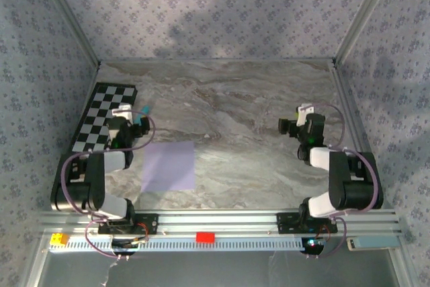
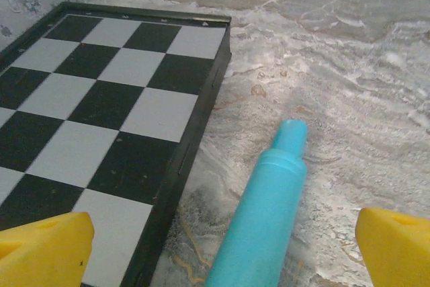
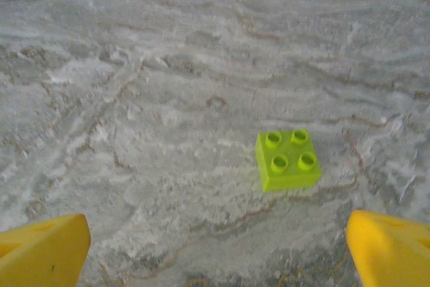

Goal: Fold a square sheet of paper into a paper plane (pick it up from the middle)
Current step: Move the square sheet of paper to the center of the table.

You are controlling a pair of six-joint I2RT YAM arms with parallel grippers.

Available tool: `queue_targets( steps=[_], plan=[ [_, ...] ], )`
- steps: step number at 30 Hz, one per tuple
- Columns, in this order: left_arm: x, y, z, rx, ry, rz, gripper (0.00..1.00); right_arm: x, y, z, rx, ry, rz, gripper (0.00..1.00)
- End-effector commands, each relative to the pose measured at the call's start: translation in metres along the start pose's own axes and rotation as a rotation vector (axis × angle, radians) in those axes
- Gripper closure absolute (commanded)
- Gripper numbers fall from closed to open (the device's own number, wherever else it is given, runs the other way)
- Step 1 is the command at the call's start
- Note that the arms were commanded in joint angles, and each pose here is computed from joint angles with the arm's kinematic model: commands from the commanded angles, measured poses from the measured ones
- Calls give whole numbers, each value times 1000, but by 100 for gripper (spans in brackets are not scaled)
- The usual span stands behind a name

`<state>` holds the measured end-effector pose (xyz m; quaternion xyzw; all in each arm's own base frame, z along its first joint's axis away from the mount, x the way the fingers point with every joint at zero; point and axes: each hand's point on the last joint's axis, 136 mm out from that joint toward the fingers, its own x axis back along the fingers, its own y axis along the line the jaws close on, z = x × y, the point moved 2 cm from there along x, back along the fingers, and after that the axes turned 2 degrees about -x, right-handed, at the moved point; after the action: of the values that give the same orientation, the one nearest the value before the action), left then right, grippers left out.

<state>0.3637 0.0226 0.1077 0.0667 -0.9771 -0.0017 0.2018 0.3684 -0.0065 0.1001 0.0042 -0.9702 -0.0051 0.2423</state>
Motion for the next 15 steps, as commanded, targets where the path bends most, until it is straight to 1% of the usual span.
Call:
queue_targets(
  steps=[1, 4, 6, 7, 9, 10, 12, 13, 15],
  plan=[
    [12, 12, -26, 72, -18, -39, 0, 13, 0, -24, -10, 31, -2, 0],
    [25, 18, -39, 147, -20, -65, 0, 29, -4, -35, -81, 62, 31, 0],
    [35, 20, -43, 238, 16, -81, 0, 39, -10, -41, -178, 115, 76, 0],
    [40, 21, -43, 281, 55, -89, 0, 45, -13, -43, -261, 159, 99, 0],
    [51, 22, -37, 347, 150, -108, 0, 53, -4, -36, -352, 274, 41, 0],
    [57, 23, -33, 397, 196, -127, 0, 55, 7, -35, -379, 315, -46, 0],
    [64, 6, -32, 398, 268, -18, 0, 61, 32, -35, -439, 345, -211, 0],
    [68, -7, -30, 406, 302, 66, 0, 65, 45, -37, -467, 344, -295, 0],
    [76, -32, -28, 446, 364, 227, 0, 71, 62, -36, -517, 352, -378, 0]
  ],
)
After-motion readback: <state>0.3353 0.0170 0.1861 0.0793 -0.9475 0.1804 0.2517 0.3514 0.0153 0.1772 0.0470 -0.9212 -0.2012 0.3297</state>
